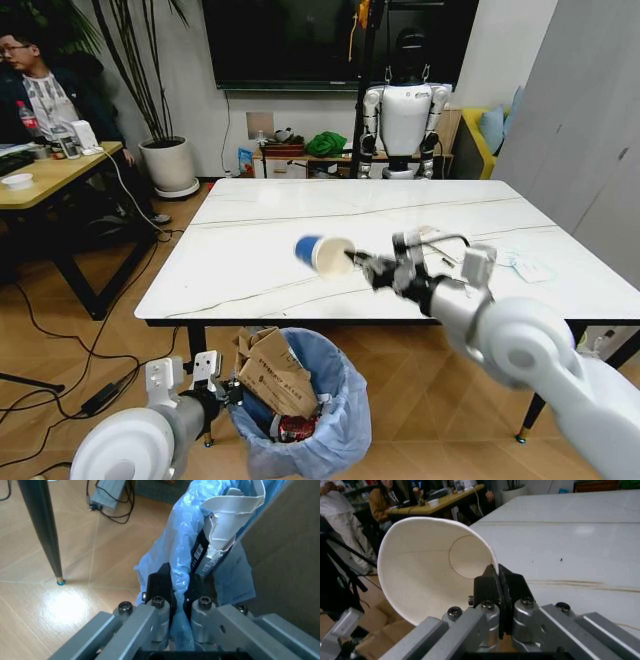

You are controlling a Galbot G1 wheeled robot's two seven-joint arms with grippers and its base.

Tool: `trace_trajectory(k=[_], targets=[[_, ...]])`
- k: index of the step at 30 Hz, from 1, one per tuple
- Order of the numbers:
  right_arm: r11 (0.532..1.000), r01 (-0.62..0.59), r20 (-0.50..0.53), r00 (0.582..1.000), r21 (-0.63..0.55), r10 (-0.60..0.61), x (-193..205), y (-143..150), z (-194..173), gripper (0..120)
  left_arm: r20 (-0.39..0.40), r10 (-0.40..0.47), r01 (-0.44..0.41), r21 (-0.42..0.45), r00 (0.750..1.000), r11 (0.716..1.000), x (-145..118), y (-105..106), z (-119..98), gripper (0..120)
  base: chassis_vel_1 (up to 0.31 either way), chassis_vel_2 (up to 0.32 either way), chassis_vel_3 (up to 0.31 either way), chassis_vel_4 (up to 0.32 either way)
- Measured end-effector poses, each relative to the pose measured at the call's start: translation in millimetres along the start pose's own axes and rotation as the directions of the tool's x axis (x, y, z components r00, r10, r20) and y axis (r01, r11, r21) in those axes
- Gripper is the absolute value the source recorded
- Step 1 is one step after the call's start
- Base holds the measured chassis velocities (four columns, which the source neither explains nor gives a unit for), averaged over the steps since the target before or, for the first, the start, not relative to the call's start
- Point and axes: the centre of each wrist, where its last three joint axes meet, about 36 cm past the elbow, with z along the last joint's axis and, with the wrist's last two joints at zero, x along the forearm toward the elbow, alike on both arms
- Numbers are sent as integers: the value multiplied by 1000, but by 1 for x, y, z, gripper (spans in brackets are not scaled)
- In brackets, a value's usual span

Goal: Pick up the trash bin and place the trash from the table into it.

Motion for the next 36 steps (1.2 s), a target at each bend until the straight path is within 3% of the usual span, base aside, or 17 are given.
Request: trace_trajectory(k=[7,26,36], targets=[[999,37,-84,996,3,-37,17,16,26,0,6,-4,4,5,1000,1000,1,2,-5,0,0,0,0,0],[992,59,-125,991,107,-45,29,36,44,0,8,-1,1,10,1000,1000,-4,3,-10,0,0,0,0,0],[985,98,-142,987,142,-77,35,47,52,39,0,7,-7,6,1000,1000,-7,0,-9,0,0,0,0,0]])
